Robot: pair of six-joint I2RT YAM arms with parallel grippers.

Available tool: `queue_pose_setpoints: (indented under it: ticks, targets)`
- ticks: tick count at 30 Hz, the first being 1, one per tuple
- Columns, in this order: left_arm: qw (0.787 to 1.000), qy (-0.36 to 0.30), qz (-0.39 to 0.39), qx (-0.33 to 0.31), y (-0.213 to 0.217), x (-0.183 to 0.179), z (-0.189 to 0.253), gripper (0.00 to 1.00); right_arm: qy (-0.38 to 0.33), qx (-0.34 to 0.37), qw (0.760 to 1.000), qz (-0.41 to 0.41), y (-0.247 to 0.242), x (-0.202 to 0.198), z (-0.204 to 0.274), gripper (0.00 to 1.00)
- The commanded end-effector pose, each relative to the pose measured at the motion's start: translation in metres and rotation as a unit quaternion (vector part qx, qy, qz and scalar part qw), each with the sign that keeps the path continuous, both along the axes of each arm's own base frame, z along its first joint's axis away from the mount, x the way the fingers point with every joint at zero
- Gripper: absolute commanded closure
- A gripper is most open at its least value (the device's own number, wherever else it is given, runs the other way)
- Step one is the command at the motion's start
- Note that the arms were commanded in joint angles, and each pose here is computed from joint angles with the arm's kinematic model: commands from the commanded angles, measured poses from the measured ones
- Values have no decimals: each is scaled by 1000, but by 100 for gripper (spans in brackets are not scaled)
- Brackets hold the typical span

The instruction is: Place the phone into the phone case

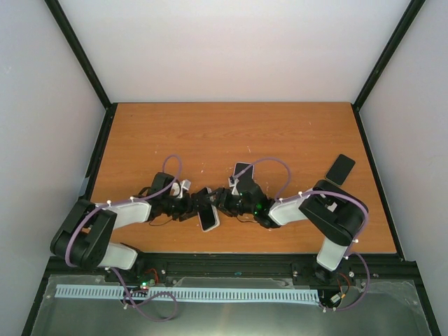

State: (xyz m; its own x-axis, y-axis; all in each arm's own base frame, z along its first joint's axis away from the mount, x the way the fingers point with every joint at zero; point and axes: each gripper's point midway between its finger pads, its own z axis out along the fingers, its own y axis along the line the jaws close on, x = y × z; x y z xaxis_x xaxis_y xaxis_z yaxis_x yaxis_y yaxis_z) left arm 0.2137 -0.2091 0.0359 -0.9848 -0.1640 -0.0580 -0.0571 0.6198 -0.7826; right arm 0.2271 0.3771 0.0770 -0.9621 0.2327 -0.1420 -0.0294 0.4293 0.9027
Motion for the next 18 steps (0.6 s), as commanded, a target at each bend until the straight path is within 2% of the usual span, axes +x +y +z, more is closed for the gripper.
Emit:
queue_pose_setpoints:
  ticks: [1, 12, 18]
  targets:
    - [1000, -9, -18, -10, -5, -7, 5, 37, -22, 66, 996, 57, 23, -22, 35, 39]
    - [1000, -2, -11, 1, 0, -11, 1, 39, -39, 6, 998, 52, 8, -23, 14, 58]
    - [1000, 1, -10, 2, 1, -13, 0, 45, -39, -10, 997, 60, 8, -24, 4, 66]
